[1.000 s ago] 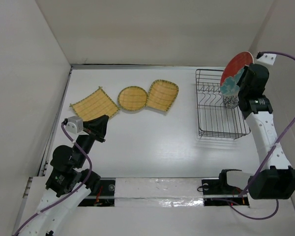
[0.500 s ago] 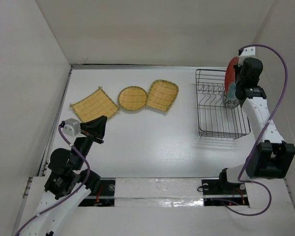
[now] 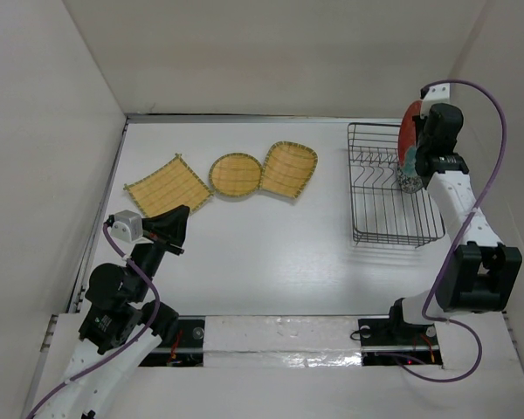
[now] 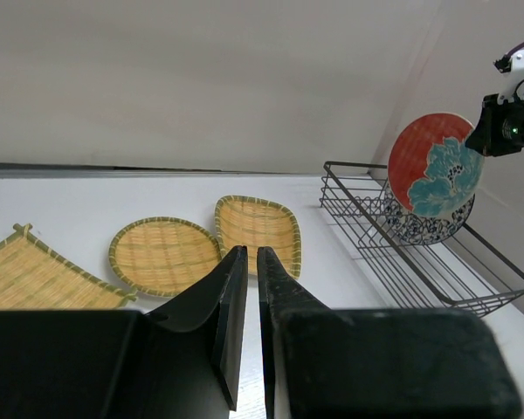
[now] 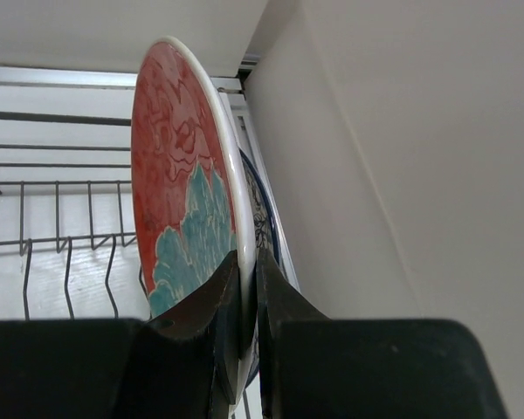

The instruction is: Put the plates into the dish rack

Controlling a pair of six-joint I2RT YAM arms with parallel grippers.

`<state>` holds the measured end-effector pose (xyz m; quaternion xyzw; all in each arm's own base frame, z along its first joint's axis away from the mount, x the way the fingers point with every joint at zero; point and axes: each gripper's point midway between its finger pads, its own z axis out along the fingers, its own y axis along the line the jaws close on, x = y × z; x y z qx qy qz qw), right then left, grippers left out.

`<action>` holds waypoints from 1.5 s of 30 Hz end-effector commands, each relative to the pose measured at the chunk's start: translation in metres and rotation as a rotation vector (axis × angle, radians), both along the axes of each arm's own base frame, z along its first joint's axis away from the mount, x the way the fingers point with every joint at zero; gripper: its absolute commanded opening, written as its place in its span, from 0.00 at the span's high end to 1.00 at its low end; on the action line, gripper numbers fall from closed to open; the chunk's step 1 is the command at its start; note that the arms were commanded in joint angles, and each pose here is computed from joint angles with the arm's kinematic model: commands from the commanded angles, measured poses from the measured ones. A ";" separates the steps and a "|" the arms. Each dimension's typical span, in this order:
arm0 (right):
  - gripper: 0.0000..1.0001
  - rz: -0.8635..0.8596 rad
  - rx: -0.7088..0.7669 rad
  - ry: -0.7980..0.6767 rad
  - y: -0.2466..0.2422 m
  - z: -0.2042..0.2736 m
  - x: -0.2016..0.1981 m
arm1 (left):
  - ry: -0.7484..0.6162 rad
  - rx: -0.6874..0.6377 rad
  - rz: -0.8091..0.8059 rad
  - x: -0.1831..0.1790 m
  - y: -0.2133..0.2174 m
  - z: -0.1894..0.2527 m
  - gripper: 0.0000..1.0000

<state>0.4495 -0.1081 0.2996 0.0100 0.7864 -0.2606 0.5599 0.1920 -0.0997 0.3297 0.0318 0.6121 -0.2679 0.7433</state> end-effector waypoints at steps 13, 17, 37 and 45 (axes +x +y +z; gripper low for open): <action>1.00 -0.188 -0.041 -0.420 -0.032 0.117 -0.026 | -0.051 -0.032 -0.001 -0.005 0.003 0.021 0.92; 1.00 -0.164 -0.022 -0.407 -0.028 0.108 -0.022 | -0.052 -0.030 -0.002 -0.005 0.003 0.021 0.92; 0.84 -0.104 0.160 -0.280 -0.006 0.006 -0.002 | -0.049 -0.030 -0.002 -0.005 0.002 0.020 0.92; 0.35 -0.133 0.320 -0.349 0.005 0.030 -0.006 | -0.034 -0.021 -0.001 -0.001 0.000 0.017 0.92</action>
